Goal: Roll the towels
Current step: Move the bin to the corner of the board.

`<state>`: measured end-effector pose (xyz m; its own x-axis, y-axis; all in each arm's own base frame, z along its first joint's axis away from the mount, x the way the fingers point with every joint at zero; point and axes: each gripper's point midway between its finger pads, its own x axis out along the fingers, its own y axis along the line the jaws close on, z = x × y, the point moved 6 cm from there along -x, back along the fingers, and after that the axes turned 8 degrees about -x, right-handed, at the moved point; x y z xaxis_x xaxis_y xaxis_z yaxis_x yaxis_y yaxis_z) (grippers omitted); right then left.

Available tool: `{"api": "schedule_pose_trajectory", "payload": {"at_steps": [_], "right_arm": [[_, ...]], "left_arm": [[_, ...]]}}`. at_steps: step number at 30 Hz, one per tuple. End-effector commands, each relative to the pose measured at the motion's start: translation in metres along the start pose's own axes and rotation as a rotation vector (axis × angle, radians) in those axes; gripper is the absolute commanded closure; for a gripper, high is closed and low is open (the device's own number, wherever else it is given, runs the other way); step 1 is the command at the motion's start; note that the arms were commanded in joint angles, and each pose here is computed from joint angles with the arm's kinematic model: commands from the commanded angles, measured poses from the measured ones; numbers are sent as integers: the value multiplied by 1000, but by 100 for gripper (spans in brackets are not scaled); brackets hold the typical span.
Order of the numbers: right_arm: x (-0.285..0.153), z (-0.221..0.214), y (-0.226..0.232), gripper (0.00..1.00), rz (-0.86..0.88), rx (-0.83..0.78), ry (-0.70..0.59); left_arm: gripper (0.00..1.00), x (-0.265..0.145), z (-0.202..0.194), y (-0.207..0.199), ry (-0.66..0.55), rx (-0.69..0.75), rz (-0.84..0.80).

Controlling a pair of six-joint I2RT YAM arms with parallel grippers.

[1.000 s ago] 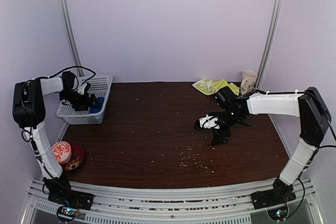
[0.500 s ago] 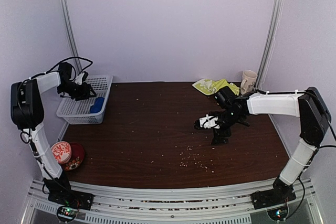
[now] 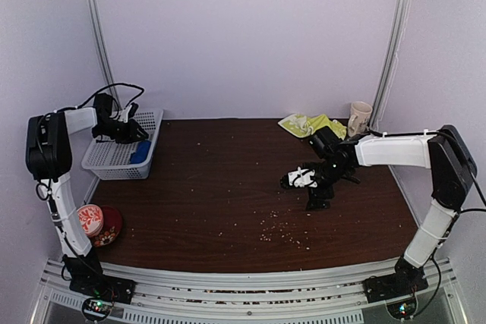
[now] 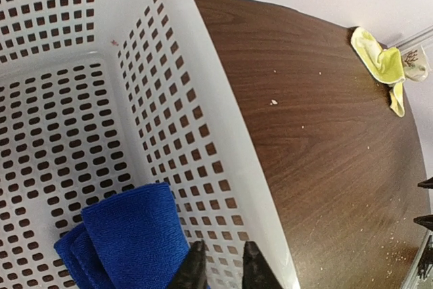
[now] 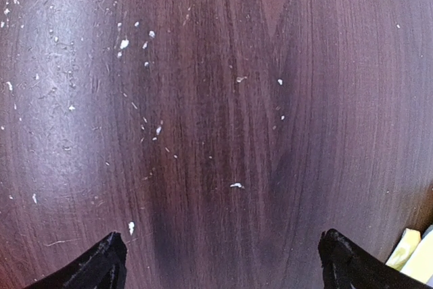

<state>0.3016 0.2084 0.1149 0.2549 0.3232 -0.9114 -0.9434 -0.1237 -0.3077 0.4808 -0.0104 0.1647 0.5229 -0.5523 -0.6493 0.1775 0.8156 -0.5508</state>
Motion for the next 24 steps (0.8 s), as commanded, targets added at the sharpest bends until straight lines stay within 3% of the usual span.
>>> {"api": "schedule_pose_trajectory", "payload": {"at_steps": [1,14,24], "right_arm": [[2,-1,-3,0,-7,8,17],[3,-1,-2,0,3,4,16],[3,-1,-2,0,6,5,14]], "left_arm": [[84,10,13,0,-37,16,-48],[99,24,-5,28,-5,-26,80],[100,28,-17,40,14,-35,162]]}}
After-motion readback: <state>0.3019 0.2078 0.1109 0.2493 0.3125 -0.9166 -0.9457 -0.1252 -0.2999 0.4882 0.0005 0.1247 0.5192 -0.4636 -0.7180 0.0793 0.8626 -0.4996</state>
